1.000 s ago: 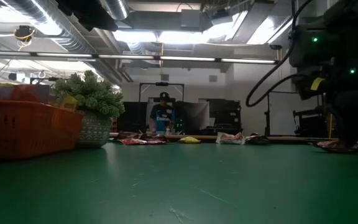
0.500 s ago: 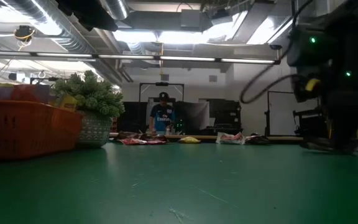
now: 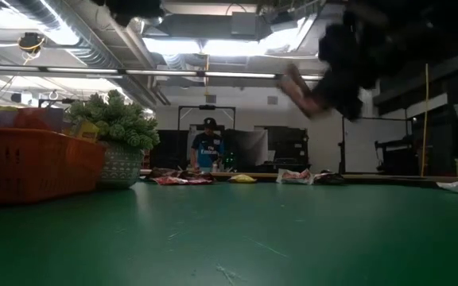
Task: Sort candy
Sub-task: Put the brown chocolate into the green basket
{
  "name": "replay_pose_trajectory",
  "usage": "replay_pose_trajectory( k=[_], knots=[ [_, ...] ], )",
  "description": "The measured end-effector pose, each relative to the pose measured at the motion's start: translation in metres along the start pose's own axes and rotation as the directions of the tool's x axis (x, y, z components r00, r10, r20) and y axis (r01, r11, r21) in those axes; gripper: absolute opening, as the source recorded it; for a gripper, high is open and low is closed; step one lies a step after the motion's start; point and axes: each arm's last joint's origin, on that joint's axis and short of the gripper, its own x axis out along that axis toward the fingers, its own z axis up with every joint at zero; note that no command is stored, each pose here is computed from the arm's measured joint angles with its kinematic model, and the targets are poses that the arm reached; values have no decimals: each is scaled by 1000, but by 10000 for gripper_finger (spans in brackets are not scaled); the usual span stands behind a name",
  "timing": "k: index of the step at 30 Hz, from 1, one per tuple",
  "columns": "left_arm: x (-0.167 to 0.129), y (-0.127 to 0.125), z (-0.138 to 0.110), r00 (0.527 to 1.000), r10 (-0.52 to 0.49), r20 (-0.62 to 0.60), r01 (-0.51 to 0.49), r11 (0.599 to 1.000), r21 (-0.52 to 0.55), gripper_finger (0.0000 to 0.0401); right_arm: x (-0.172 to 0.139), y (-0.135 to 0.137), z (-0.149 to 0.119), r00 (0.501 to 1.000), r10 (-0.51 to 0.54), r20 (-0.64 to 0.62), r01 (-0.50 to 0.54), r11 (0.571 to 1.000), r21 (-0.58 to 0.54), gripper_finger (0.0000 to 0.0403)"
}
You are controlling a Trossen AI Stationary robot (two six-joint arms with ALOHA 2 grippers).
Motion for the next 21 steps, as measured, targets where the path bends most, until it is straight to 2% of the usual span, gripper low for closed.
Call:
replay_pose_trajectory(
  k=[5, 9, 14, 21],
  knots=[
    [11, -3, 12, 993, 1, 120, -13, 995, 102, 121, -3, 13, 22, 965, 132, 227, -107, 987, -119, 70],
    [28, -4, 19, 979, 20, 203, -52, 986, 158, 121, -6, 17, 29, 937, 176, 301, -124, 975, -184, 70],
    [56, -3, 22, 962, 52, 267, -85, 990, 111, 121, -7, 19, 32, 926, 191, 325, -115, 964, -238, 71],
    [93, -4, 14, 953, 47, 300, -62, 997, 39, 121, -10, 22, 37, 900, 231, 371, -99, 935, -341, 71]
  ],
)
